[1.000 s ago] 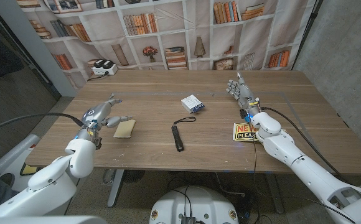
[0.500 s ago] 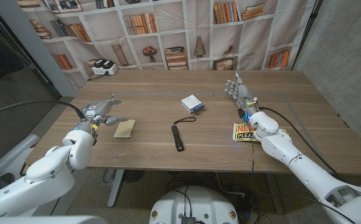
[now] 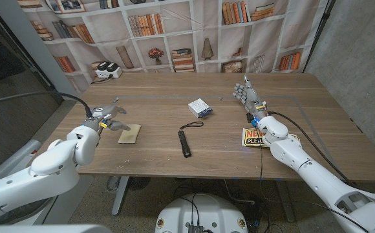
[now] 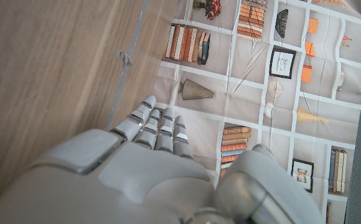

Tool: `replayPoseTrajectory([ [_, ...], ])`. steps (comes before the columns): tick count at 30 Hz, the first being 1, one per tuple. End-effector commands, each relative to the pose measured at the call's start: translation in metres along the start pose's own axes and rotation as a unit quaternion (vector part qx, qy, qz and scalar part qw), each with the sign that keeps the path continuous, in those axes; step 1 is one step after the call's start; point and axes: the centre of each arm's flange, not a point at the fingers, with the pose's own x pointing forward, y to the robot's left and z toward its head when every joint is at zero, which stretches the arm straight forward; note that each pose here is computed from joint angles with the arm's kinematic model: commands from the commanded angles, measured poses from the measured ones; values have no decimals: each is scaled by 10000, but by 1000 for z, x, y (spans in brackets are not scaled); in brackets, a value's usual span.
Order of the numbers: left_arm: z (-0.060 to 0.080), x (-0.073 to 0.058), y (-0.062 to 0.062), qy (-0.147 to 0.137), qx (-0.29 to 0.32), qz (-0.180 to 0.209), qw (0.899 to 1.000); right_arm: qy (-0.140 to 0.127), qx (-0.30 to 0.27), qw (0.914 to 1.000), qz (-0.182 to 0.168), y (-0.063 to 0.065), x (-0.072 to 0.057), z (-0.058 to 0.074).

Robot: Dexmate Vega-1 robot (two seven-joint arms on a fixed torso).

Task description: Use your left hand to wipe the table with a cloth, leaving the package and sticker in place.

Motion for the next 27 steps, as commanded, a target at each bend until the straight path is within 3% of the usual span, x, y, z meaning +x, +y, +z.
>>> replayPoseTrajectory([
  [1,0,9,-4,39,278,-453,9986,27,4,10000,5,3,3,0],
  [27,10,24,-32,-58,172,-561,9983,142,-29,9999,-7,4,2,-2],
])
